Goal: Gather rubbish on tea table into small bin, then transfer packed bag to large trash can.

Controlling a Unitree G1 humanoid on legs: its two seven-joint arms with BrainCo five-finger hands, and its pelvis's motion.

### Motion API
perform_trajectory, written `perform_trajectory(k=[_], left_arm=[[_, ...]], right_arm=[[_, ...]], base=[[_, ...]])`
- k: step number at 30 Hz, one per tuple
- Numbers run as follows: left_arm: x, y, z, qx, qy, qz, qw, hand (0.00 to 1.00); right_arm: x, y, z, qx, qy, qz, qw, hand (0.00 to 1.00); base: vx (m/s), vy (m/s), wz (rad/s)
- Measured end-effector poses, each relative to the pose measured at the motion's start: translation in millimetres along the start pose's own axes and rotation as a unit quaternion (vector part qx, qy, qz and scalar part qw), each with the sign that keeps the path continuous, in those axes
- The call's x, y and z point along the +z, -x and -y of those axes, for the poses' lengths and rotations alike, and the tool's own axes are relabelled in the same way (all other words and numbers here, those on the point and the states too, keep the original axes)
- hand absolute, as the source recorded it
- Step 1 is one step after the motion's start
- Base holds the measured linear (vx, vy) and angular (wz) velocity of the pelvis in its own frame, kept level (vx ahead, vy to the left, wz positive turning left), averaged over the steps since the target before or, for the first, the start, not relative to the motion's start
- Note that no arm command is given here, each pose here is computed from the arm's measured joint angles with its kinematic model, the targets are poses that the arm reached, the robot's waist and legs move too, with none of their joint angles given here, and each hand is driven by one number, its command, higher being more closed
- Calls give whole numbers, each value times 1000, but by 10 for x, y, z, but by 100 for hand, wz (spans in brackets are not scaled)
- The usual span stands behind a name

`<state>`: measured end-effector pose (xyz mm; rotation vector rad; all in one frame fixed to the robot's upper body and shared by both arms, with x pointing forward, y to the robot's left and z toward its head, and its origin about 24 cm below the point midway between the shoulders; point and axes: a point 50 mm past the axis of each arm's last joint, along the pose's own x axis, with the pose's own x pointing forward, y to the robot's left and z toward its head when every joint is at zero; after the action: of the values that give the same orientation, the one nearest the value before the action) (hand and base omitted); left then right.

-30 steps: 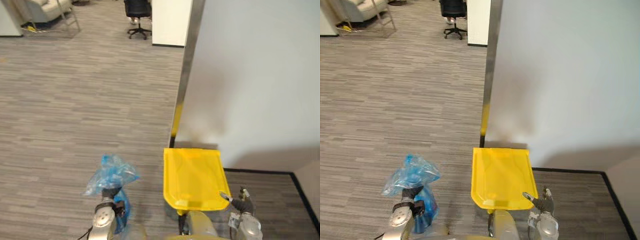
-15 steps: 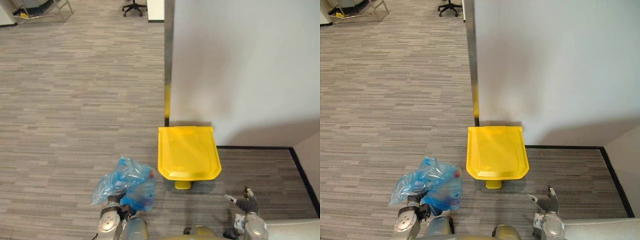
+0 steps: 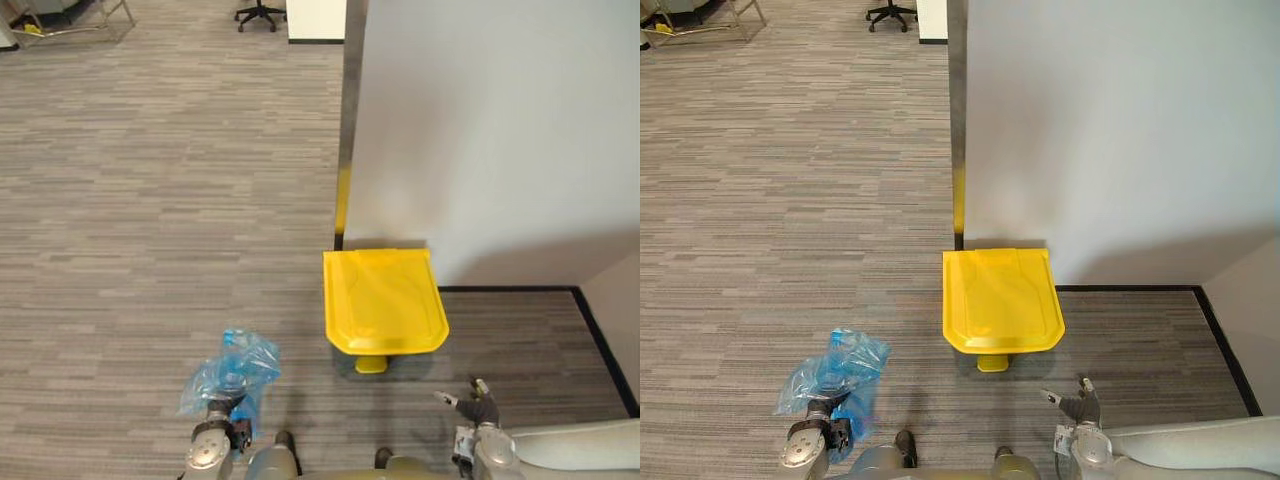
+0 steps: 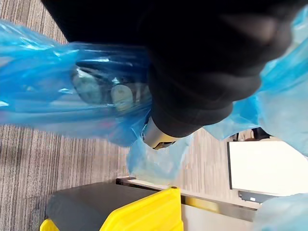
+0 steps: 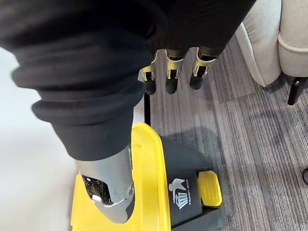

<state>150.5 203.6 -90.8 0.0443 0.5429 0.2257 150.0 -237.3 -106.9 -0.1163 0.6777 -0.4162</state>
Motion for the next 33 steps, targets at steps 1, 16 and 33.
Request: perform_trajectory(k=[1, 16, 33], left_arm=[[7, 2, 1, -1, 0, 2, 1000, 100], [661, -303, 187, -30, -17, 109, 993, 100], [503, -266, 225, -47, -19, 81, 995, 100]], right_arm=[[44, -19, -12, 1, -2, 6, 1000, 0], [174, 4, 243, -57, -51, 32, 997, 0], [1016, -172, -605, 91, -22, 139, 986, 0]], base=[[-43, 82, -20], [150, -63, 31], [105, -106, 18]])
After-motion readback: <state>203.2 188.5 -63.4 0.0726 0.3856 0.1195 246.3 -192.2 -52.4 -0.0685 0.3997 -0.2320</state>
